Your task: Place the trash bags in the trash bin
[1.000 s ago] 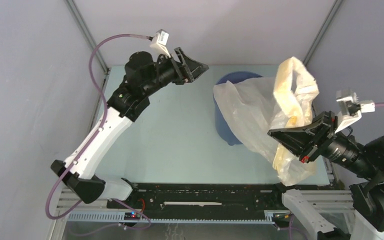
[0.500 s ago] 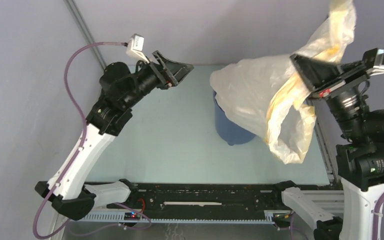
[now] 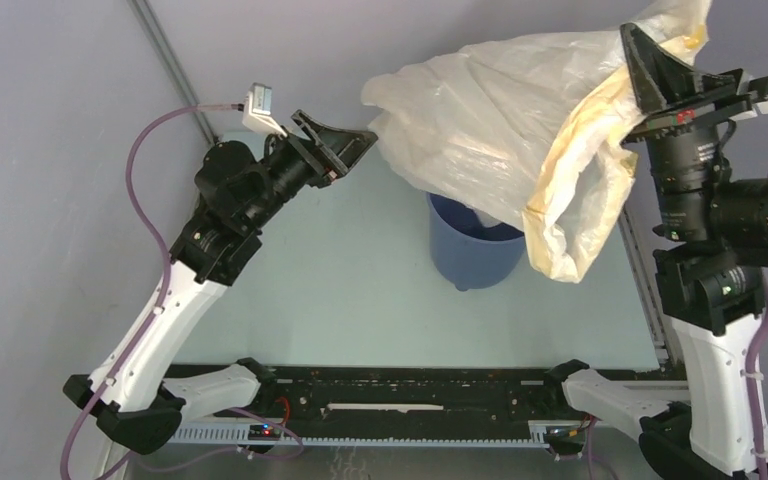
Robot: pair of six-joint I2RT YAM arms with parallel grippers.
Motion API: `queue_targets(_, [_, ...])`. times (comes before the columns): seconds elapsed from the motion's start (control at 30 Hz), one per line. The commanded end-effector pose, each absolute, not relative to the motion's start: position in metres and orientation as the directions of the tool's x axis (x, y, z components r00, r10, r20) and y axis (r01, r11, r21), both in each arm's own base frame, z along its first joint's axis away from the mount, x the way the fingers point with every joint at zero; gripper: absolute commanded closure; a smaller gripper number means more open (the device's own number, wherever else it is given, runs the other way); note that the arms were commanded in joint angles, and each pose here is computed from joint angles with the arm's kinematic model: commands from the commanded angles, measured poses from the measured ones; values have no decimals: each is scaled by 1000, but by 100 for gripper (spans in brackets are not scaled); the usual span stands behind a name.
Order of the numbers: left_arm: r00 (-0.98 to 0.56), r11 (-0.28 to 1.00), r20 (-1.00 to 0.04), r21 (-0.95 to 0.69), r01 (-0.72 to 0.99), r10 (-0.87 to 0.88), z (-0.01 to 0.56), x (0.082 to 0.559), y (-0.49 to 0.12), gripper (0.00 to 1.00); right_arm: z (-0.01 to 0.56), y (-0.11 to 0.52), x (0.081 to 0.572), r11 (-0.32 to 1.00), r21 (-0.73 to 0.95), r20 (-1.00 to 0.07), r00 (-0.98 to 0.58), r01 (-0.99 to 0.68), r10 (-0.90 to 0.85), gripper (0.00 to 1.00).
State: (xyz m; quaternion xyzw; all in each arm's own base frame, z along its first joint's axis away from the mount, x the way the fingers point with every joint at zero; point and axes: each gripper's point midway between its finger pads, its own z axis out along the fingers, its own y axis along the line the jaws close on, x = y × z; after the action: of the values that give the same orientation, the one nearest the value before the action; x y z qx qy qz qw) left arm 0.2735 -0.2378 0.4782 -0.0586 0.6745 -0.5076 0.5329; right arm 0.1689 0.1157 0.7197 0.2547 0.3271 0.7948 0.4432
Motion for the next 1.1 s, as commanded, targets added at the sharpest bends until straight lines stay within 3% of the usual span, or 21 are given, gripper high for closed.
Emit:
queue_targets(0.0, [-294,453,-659,-714,534,-692,531,269,-221,27,712,95,176,-292,756,107,-329,-586,938,100])
queue_targets(0.1, [-228,470,-662,-695,544,-714,544,265,-208,28,683,74,173,-109,796,21,-153,-596,988,100])
queue_targets(0.17, [-205,475,-657,-694,542,-726,542,264,-203,28,661,65,169,59,785,-101,-33,-616,994,100])
queue_targets(0.27, [-239,476,-659,-705,525,-713,527,269,-209,28,624,55,176,239,811,-228,88,-534,970,100])
queue_targets(0.47, [-179,537,-711,-650,537,-680,540,273,-204,27,615,32,161,538,754,-476,251,-377,843,100])
queue_targets(0.57, [-155,565,-747,-604,562,-646,554,282,-211,26,589,31,169,566,783,-533,192,-258,824,100])
queue_targets(0.73, [-232,492,-778,-567,661,-584,567,301,-259,32,570,56,165,506,819,-520,23,-271,854,100])
queue_targets(1.07, [-420,412,-786,-603,683,-454,512,326,-363,33,569,63,159,481,832,-507,-29,-277,861,100])
